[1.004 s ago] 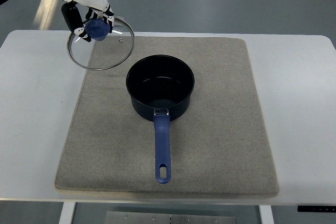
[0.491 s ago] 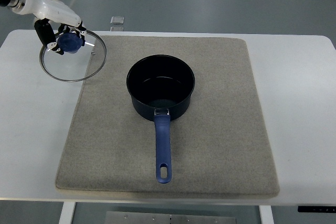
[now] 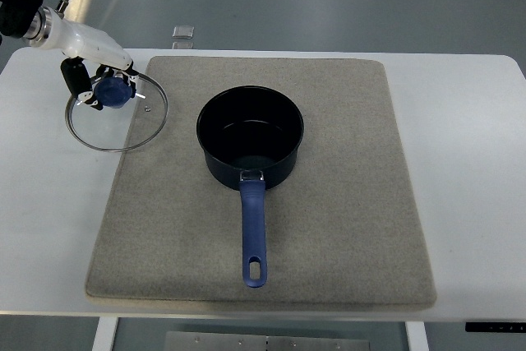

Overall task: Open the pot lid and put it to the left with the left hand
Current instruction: 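Carry the lid away from the pot and lower it beside it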

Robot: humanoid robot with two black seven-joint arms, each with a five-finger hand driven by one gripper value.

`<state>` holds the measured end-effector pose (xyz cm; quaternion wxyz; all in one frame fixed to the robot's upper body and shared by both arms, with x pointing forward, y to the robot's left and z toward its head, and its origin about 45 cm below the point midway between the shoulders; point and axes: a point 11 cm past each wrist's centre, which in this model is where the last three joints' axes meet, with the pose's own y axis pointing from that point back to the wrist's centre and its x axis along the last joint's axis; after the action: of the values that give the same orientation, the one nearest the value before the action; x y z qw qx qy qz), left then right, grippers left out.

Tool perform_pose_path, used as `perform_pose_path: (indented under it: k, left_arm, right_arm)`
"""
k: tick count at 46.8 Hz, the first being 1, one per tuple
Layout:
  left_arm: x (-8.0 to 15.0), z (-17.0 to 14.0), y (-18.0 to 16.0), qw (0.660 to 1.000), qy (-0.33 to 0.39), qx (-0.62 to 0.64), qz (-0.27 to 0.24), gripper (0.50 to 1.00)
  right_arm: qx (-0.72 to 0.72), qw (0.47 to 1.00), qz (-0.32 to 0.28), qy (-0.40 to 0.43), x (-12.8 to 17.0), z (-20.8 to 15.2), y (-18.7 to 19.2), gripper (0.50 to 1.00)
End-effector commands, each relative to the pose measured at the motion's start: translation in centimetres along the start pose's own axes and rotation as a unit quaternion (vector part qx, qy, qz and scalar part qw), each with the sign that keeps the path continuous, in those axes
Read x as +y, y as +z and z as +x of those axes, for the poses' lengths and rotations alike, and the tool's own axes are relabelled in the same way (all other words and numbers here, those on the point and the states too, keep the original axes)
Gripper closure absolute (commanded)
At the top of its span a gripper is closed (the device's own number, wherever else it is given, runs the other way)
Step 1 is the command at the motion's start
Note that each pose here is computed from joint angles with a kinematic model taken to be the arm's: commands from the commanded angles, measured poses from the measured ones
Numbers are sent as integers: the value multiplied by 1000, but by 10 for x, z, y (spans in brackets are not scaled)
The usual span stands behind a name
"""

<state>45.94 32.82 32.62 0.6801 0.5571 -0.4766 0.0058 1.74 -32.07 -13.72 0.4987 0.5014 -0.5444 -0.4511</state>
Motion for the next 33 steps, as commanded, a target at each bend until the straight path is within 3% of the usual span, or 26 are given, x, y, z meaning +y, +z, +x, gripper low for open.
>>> perform_pose_path:
  k: [1, 7, 33]
  left_arm:
    - [-1, 1, 3, 1000, 5, 2, -5, 1000]
    - [-16, -6, 14, 1000, 10, -7, -25, 1000]
    - [-35, -7, 33, 998, 20, 6, -56, 1000]
  right_arm:
    - [0, 1000, 0, 0, 0, 0, 0, 585]
    - [0, 1000, 0, 0, 0, 0, 0, 585]
    - [0, 1000, 0, 0, 0, 0, 0, 585]
